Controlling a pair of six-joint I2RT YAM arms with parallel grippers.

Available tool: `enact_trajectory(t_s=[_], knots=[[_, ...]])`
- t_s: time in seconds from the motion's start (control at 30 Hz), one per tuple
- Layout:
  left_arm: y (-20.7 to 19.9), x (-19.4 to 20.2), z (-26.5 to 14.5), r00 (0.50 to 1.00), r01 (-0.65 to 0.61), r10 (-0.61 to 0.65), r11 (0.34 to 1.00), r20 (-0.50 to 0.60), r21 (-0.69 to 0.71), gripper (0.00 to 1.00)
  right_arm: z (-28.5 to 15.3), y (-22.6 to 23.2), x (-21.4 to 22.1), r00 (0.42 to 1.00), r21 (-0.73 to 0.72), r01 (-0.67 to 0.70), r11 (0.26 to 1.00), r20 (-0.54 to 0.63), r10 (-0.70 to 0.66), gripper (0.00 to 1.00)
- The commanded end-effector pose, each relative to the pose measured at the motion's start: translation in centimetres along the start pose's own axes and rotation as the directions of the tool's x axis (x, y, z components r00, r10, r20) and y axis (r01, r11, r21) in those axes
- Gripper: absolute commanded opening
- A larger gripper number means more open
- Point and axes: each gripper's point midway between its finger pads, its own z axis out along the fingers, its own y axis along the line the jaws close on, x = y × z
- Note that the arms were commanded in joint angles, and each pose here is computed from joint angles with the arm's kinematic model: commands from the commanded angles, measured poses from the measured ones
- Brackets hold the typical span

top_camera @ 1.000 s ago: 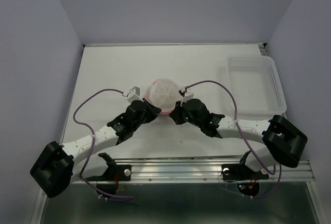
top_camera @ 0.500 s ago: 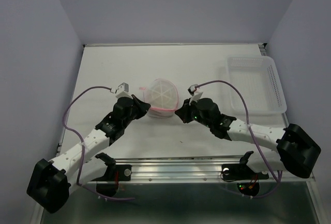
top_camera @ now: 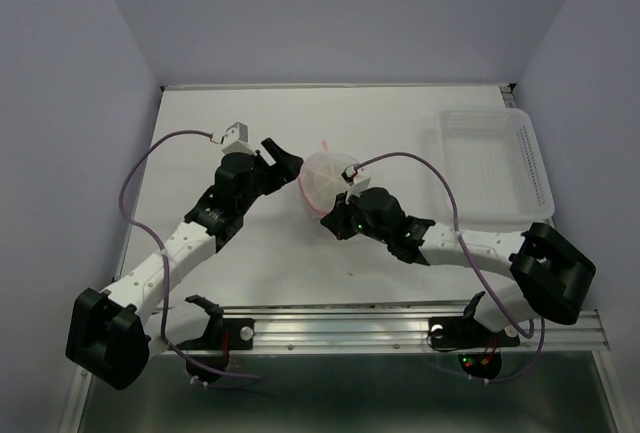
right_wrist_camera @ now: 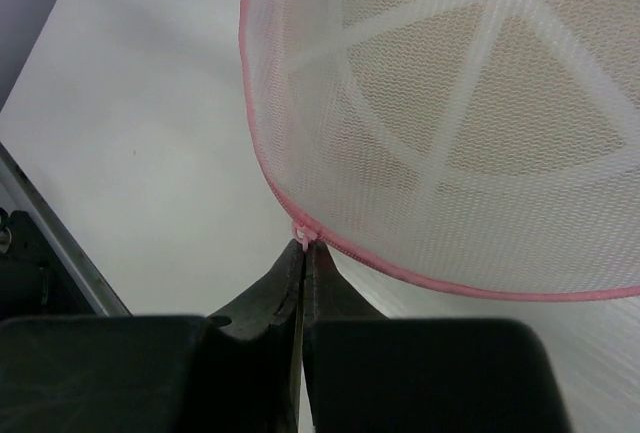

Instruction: Unzip the laundry bag and remove the bra

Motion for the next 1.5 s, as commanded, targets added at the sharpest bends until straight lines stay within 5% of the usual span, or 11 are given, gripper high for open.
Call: enact_trajectory(t_s=[0.0,0.17,0.43,0.53,0.63,0.8,1.2,1.43,1.47], knots=[[0.0,1.2,-2.4,0.998,0.059,-0.058,0.997,-0.014,0.052,0.91,0.9,1.7,-3.5,0.993,-0.016,-0.049,0.999,0.109,0.050,0.01],[1.3,5.0,-4.0,0.986,0.157,-0.154,0.987,-0.068,0.042,0.89,2.0,1.6,-3.7,0.991,-0.005,-0.062,0.998,0.115,0.062,0.01],[-0.2,8.5,-2.2,0.981,0.135,-0.127,0.990,-0.146,0.049,0.81,2.8,1.9,-3.2,0.992,-0.019,-0.084,0.996,0.096,0.086,0.01],[-0.5,9.1,-1.2,0.979,0.133,-0.125,0.990,-0.161,0.039,0.68,2.5,1.8,-3.2,0.991,-0.016,-0.086,0.996,0.100,0.087,0.01],[-0.5,9.3,-0.7,0.978,0.143,-0.135,0.989,-0.156,0.040,0.37,2.0,1.4,-3.2,0.990,-0.001,-0.083,0.997,0.110,0.083,0.01],[0.3,9.1,-0.9,0.983,0.125,-0.122,0.992,-0.139,0.010,0.01,1.2,0.4,-3.1,0.990,0.037,-0.073,0.997,0.125,0.068,0.01],[5.4,4.4,-2.8,1.000,0.010,-0.013,0.992,-0.023,-0.125,0.00,-3.6,-5.4,-5.4,0.978,0.245,-0.025,0.969,0.208,-0.027,0.01],[3.5,1.2,-1.1,0.998,-0.060,0.059,0.994,-0.007,-0.093,0.00,-2.8,-2.3,-4.9,0.990,0.095,0.011,0.995,0.139,-0.024,0.01],[2.9,0.9,-0.8,0.998,-0.067,0.066,0.994,-0.011,-0.084,0.07,-2.5,-2.0,-4.7,0.991,0.080,0.007,0.997,0.131,-0.018,0.01]])
